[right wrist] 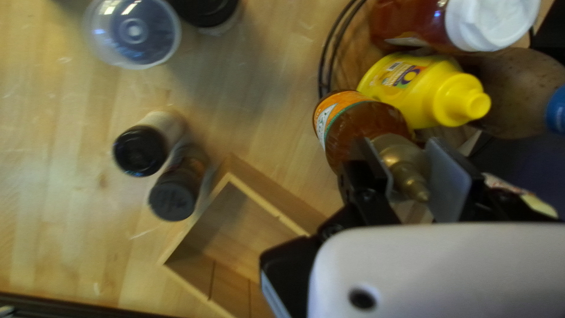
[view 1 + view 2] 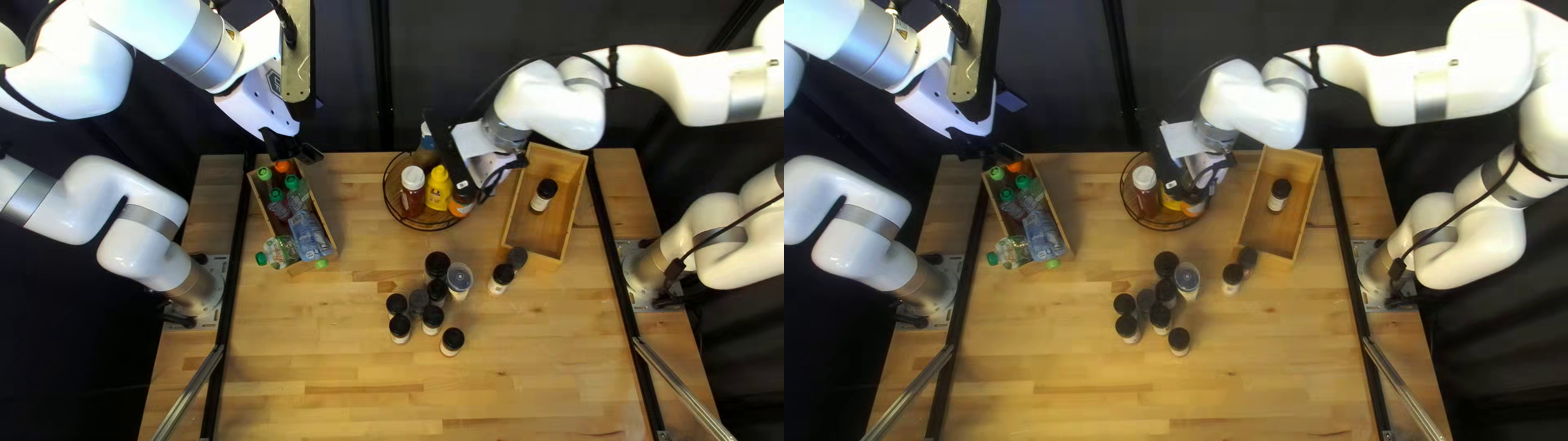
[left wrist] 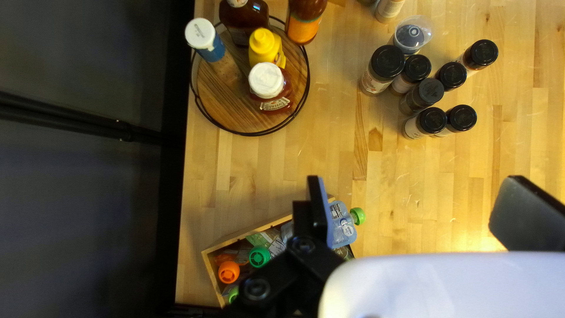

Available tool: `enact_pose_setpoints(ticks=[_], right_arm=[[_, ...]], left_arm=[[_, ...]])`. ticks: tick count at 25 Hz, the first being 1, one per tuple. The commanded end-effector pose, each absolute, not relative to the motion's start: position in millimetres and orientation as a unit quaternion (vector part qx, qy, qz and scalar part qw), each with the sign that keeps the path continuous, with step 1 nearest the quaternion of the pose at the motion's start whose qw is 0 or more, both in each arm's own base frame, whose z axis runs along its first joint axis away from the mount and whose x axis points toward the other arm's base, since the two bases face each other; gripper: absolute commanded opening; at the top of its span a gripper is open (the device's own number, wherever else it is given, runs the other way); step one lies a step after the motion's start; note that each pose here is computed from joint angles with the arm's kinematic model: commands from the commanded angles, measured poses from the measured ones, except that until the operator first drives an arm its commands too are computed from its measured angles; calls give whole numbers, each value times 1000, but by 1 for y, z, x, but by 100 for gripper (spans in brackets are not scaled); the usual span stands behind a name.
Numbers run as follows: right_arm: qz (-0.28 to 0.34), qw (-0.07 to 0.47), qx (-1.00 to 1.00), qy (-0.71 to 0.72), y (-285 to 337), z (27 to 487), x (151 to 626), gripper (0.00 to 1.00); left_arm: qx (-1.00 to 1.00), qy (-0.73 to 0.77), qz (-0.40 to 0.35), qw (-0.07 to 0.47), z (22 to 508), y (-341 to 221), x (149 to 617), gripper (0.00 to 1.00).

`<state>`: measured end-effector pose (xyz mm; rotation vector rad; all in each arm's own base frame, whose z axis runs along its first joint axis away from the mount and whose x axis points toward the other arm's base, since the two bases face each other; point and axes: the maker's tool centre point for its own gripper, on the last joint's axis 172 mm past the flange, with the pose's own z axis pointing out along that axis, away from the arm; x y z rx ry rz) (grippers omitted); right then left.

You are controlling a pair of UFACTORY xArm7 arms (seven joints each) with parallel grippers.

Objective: Separate condiments, baby food and spices and place it in 3 different racks/containers

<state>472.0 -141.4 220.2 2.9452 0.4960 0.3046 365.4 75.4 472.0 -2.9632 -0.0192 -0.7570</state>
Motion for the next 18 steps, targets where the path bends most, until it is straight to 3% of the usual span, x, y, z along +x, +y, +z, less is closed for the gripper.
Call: enact_pose_setpoints(ticks=[1,11,18], right_arm=[[111,90,976,162,-144,217,472,0],[123,120,973,157,-148,211,475,0],[119,112,974,158,-146,201,474,0]], left_arm=[[-968,-6,-247,42,472,75,365,100],[-968,-6,-247,42,472,75,365,100],[-968,-6,-247,42,472,75,365,100]])
